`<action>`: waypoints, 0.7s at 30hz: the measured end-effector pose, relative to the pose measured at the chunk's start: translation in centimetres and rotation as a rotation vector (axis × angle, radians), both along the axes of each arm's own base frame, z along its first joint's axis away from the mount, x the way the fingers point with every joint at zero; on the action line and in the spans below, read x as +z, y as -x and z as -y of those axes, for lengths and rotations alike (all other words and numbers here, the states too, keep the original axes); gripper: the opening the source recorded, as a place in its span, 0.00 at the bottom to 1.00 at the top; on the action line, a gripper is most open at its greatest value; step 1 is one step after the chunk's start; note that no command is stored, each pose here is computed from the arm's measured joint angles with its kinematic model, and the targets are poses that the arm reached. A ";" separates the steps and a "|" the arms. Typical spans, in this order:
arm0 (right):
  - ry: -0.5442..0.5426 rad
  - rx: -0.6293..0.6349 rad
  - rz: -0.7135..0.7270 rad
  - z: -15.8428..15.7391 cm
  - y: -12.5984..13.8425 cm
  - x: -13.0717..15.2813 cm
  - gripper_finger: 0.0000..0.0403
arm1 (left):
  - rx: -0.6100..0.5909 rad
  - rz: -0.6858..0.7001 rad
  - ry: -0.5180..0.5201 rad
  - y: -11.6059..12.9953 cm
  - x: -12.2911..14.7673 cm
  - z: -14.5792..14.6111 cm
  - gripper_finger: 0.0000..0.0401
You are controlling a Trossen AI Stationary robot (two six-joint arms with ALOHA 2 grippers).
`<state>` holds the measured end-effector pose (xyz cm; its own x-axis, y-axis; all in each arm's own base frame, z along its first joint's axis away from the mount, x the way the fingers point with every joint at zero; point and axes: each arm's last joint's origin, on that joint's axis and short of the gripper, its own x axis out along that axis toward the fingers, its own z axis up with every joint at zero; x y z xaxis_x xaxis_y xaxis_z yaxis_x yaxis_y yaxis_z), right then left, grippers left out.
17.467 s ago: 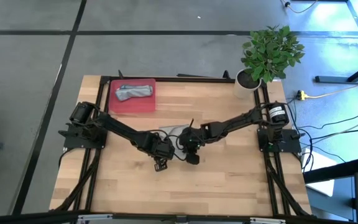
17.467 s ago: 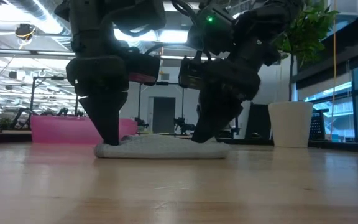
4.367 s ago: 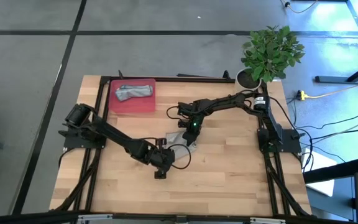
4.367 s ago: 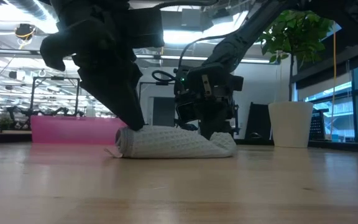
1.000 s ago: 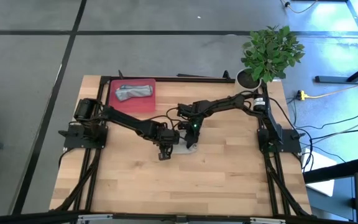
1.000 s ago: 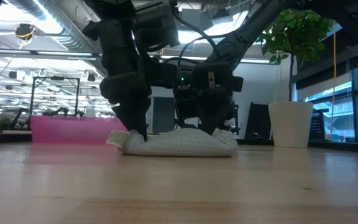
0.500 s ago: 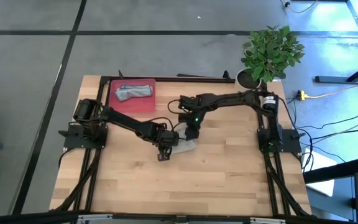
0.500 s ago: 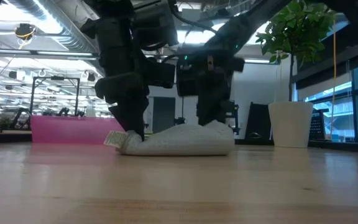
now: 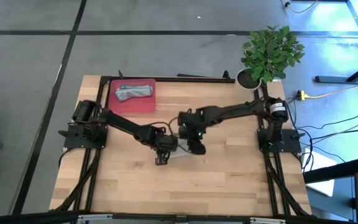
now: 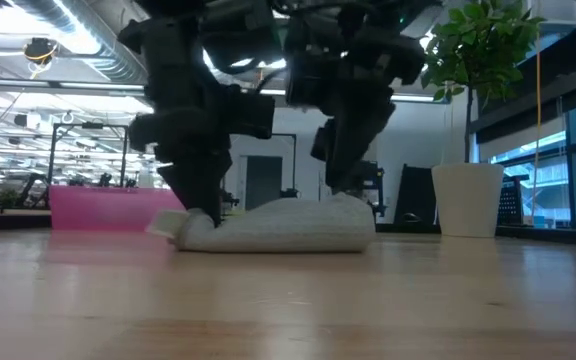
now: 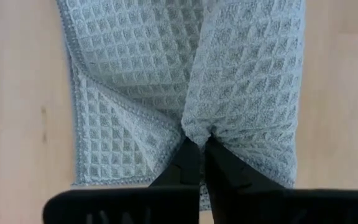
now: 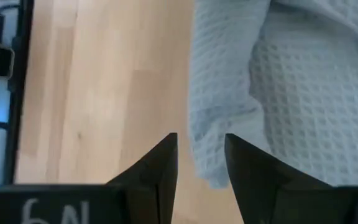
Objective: Roll microfiber towels into tight, uniform cylinder then place into a basket
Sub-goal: Roll the gray towel
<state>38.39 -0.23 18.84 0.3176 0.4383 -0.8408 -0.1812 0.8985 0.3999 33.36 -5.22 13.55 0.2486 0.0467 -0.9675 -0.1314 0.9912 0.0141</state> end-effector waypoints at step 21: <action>0.201 0.141 0.118 -8.5 1.1 -1.3 0.33 | -0.107 0.000 0.015 2.0 0.0 7.1 0.00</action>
